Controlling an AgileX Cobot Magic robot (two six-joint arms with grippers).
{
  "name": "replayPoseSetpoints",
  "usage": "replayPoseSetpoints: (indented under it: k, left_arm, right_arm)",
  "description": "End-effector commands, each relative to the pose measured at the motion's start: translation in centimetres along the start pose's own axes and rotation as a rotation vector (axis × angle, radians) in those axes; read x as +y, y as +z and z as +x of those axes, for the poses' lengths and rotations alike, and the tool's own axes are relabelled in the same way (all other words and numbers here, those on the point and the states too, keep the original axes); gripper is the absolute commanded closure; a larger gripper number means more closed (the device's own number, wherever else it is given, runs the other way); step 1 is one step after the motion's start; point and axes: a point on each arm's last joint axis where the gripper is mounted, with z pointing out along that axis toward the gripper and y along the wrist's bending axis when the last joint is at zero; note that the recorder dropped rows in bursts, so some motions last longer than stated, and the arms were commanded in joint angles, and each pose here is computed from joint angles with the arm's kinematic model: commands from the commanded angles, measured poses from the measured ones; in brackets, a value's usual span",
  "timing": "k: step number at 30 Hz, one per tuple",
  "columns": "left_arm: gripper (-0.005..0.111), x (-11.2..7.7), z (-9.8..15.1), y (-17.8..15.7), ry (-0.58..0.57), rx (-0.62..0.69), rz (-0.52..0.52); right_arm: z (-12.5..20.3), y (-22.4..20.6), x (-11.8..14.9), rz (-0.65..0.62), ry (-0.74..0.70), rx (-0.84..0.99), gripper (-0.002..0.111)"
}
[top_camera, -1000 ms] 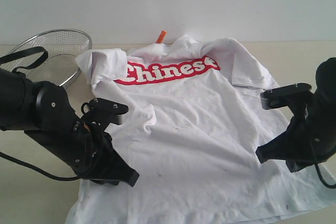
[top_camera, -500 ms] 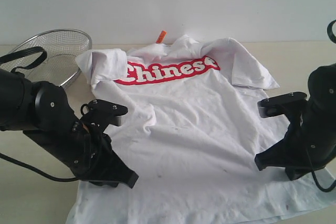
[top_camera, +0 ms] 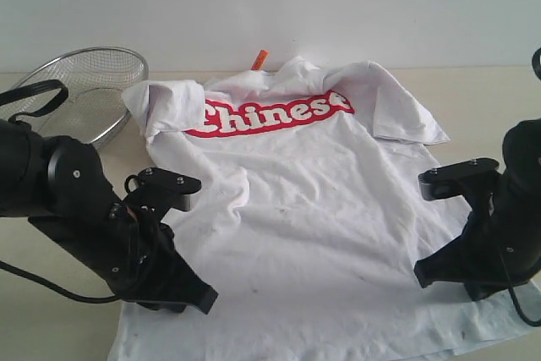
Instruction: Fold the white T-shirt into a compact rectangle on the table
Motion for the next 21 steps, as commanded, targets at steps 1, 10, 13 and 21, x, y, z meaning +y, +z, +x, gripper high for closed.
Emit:
replayPoseSetpoints:
  k: [1,10,13,21]
  left_arm:
    - [0.102,0.0,2.4,0.7,0.008,0.125,0.014]
    - [0.102,-0.5,4.2,-1.7,-0.006,0.088,0.035]
    - [0.102,-0.6,4.6,-2.5,0.0,0.072,0.04]
    - [0.102,-0.5,6.3,-2.4,-0.013,0.108,0.038]
  right_arm:
    - [3.7,2.5,0.2,-0.016,0.035,0.195,0.109]
    - [6.5,1.2,0.5,-0.059,0.064,0.25,0.109]
    - [6.9,0.4,0.6,-0.071,0.071,0.271,0.109]
    - [7.6,-0.8,0.8,-0.098,0.093,0.326,0.109]
